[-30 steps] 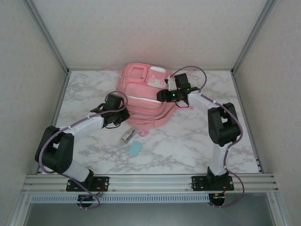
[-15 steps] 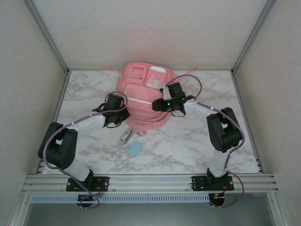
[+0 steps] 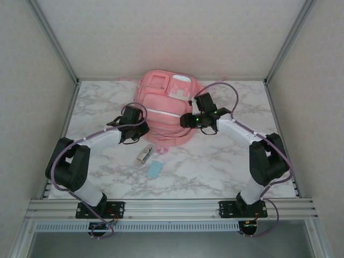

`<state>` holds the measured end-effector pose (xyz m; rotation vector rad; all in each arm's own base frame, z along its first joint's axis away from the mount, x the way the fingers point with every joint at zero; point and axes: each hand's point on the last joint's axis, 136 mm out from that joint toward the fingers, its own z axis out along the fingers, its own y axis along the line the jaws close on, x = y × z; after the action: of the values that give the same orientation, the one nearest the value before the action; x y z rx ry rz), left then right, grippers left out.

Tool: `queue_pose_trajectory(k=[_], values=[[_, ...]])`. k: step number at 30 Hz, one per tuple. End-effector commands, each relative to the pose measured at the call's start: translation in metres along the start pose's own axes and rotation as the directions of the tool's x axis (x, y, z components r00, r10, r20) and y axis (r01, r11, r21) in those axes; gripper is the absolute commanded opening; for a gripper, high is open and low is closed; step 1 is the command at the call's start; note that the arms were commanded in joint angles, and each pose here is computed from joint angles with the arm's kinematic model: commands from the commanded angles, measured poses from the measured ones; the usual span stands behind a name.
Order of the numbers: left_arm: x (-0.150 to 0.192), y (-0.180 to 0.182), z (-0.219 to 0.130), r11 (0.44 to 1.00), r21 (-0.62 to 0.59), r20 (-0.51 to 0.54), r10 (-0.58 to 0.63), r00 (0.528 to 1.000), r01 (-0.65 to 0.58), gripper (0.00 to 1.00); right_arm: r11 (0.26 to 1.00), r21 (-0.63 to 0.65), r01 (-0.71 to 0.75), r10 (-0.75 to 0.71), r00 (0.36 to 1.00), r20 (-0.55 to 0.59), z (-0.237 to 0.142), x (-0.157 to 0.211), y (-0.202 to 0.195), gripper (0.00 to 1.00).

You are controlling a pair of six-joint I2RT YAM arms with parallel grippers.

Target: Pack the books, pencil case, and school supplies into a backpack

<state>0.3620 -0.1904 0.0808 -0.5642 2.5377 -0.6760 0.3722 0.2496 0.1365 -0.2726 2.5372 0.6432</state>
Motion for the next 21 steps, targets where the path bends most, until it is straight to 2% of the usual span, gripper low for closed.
queue_pose_trajectory(k=[1,4,8,10,14,18,20,21], values=[[-0.030,-0.035,-0.026,0.994,0.082,0.112,0.066,0.992,-0.075,0.04,0.999,0.046,0.006,-0.008,0.999,0.052,0.004,-0.029,-0.009,0.50],[-0.026,-0.031,-0.037,0.992,0.053,0.108,0.110,0.988,-0.117,0.14,0.999,0.027,-0.017,0.015,0.998,0.067,0.022,-0.043,-0.007,0.48],[-0.019,-0.032,-0.050,0.982,0.023,0.097,0.186,0.978,-0.189,0.46,0.998,0.004,-0.057,0.057,0.997,0.047,0.049,-0.053,-0.006,0.43],[-0.013,-0.037,-0.054,0.972,0.021,0.086,0.232,0.969,-0.235,0.56,0.997,0.004,-0.075,0.075,0.997,0.035,0.059,-0.054,-0.007,0.41],[0.006,-0.055,-0.055,0.943,0.042,0.058,0.328,0.943,-0.330,0.62,0.994,-0.006,-0.107,0.108,0.994,0.022,0.070,-0.053,-0.008,0.37],[0.021,-0.068,-0.038,0.935,0.090,0.021,0.342,0.939,-0.343,0.62,0.993,-0.021,-0.119,0.119,0.993,0.002,0.075,-0.049,-0.006,0.15],[0.024,-0.074,-0.027,0.933,0.112,0.019,0.342,0.939,-0.342,0.63,0.992,-0.031,-0.122,0.121,0.993,-0.007,0.075,-0.047,-0.005,0.00],[0.023,-0.074,-0.020,0.932,0.105,0.026,0.347,0.938,-0.347,0.63,0.991,-0.035,-0.130,0.130,0.991,-0.016,0.074,-0.046,-0.005,0.00]])
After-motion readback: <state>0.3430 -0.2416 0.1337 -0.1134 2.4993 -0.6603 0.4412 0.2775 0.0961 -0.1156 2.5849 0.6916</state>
